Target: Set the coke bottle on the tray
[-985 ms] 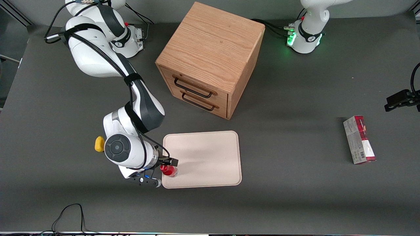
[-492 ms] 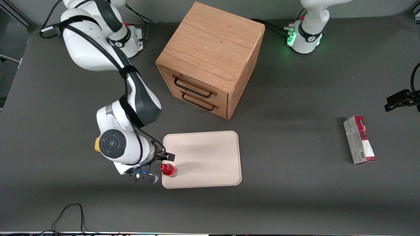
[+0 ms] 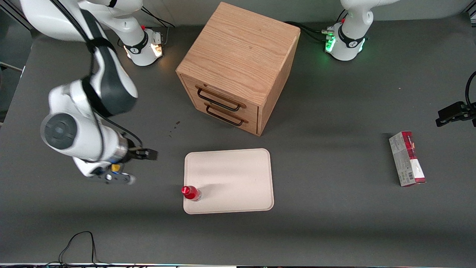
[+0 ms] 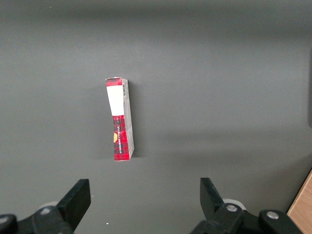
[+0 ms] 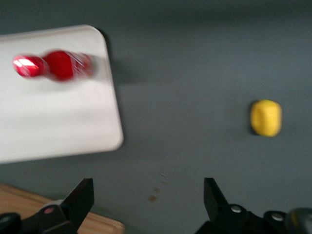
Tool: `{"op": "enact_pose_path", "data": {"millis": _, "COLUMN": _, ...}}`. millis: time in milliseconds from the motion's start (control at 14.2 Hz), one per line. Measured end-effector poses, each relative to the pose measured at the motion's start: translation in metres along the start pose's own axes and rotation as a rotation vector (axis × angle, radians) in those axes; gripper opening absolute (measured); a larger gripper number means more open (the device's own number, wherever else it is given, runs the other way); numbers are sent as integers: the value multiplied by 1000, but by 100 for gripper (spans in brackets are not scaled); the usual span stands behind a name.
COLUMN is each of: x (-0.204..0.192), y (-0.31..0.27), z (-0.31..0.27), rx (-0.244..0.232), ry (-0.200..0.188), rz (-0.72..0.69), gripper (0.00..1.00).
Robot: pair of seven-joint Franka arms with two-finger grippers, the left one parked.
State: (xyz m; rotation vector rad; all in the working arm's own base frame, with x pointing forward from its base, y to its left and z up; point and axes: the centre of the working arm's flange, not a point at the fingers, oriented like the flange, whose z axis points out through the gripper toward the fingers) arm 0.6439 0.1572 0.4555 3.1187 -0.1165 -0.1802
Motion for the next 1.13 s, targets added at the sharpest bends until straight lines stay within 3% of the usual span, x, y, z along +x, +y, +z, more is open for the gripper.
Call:
{"op": "enact_pose_path", "data": {"millis": 281, "x": -54, "y": 76, "z": -43, "rx": 0, "ry": 21, "rz": -43, "gripper": 100}}
{"op": "enact_pose_path", "data": {"millis": 633, "x": -119, "y": 118, "z": -107, "rx": 1, "ry": 45, "rz": -34, "gripper": 100}}
{"op": "enact_pose_path", "data": {"millis": 1126, "x": -125, "y": 131, "z": -115, "rx": 6, "ry": 34, "rz": -18, "gripper": 100}}
